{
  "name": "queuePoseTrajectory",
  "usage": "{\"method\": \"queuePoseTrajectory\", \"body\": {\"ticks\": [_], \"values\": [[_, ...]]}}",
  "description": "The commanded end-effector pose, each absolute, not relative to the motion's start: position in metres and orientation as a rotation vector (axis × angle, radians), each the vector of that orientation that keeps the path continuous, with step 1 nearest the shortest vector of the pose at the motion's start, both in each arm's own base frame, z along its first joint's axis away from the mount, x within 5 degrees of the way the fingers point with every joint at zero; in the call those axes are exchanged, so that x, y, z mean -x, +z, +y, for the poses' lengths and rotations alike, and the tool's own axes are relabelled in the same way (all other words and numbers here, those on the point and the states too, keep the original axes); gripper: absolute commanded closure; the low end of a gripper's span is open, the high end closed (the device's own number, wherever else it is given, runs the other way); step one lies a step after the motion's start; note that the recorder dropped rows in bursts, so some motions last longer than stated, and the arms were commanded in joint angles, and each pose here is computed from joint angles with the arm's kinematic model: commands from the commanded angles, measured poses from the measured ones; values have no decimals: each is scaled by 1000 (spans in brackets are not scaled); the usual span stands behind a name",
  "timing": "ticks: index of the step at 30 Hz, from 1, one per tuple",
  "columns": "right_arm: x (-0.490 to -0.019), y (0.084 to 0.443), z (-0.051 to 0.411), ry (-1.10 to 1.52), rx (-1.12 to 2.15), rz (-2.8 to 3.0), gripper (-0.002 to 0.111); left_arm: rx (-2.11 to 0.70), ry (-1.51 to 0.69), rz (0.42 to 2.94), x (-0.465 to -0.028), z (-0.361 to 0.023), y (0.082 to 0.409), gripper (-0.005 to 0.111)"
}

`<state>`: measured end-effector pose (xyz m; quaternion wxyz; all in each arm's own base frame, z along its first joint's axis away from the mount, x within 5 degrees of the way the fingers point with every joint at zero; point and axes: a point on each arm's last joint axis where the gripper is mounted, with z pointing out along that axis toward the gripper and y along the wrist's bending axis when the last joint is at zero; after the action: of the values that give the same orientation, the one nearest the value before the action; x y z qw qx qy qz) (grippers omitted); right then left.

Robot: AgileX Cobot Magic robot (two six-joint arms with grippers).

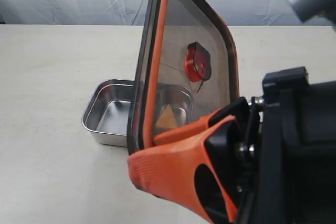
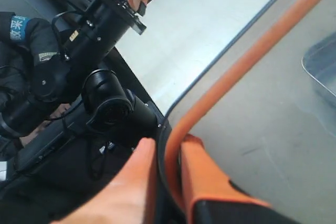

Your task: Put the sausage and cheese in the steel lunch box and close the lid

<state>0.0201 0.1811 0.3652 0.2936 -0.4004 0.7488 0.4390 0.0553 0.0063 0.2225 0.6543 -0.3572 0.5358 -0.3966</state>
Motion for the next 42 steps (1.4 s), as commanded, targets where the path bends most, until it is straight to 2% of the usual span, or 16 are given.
{"method": "queuePoseTrajectory", "body": {"ticks": [1,2,6,9,11,14,17,23,25,27,39,42], "values": [[-19,370,181,1212,1048,1946,108,588,-1062,1498,-44,-23,244,107],[-19,371,182,1221,1042,1935,108,431,-1046,1540,-38,-31,254,107],[-19,377,184,1284,1001,1889,108,-46,-1088,1311,-12,-49,301,107],[-20,381,188,1338,961,1845,108,-364,-1027,1193,3,-61,308,107],[-20,383,194,1387,923,1833,108,-367,-1100,1274,-3,-65,305,107],[-22,378,210,1423,885,1836,108,-338,-1075,1450,-20,-67,295,107],[-25,373,229,1446,848,1803,108,-354,-1080,1495,-32,-69,294,103],[-32,366,258,1503,765,1700,108,-552,-997,1512,-41,-75,288,66],[-33,368,258,1514,749,1681,108,-580,-977,1529,-41,-75,286,56],[-33,368,258,1516,746,1673,108,-590,-968,1535,-41,-75,285,52],[-50,365,253,1431,717,1720,109,-693,-991,1554,-35,-79,281,52],[-53,364,255,1425,704,1721,109,-627,-996,1531,-38,-77,285,52]]}}
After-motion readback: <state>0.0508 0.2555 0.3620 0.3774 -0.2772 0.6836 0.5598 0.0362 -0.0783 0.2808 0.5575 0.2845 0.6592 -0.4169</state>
